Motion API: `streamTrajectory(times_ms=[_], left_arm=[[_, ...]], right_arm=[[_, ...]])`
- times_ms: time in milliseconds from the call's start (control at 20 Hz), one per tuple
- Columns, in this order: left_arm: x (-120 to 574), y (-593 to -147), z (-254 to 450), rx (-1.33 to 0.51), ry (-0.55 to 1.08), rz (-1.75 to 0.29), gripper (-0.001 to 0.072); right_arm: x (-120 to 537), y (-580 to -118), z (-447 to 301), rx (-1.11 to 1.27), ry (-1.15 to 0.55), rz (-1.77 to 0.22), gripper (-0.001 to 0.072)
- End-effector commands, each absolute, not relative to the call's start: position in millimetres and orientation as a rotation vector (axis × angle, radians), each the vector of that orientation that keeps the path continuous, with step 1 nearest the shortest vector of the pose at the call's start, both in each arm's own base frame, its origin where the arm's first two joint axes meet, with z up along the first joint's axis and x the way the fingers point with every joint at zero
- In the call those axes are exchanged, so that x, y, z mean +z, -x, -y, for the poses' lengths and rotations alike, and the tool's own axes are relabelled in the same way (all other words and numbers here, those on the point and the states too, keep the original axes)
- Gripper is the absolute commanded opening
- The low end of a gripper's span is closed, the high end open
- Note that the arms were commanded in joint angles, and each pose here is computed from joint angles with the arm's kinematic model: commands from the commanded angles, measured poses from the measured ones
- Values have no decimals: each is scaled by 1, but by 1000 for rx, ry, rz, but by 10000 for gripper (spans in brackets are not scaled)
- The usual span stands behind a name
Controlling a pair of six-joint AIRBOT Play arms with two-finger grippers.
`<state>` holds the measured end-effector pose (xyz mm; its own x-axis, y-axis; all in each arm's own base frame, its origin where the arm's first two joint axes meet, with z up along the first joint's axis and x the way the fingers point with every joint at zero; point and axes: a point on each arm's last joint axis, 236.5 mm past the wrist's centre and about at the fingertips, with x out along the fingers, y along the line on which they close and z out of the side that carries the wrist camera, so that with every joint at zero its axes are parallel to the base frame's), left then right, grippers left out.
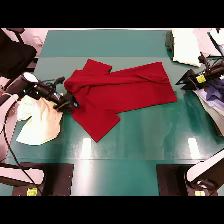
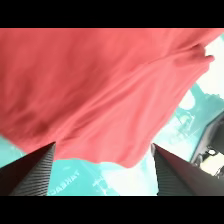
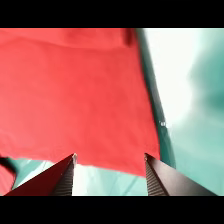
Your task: Fold the shirts.
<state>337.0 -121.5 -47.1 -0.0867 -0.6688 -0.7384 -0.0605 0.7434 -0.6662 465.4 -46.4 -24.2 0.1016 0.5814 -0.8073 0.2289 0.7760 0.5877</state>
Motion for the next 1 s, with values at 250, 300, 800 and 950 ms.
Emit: streamTrajectory(times_ms=[250, 300, 800, 950], left_arm=[[-87, -316, 118, -468, 631, -1588, 706], [-86, -316, 118, -474, 632, -1590, 706], [-34, -330, 74, -465, 678, -1485, 704], [-36, -337, 54, -387, 607, -1439, 705]], right_arm=[[-85, -399, 43, 267, -828, -1700, 501], [-90, -394, 41, 271, -835, -1713, 500], [-81, -417, 59, 241, -816, -1611, 500], [-69, -436, 63, 241, -799, -1542, 500]])
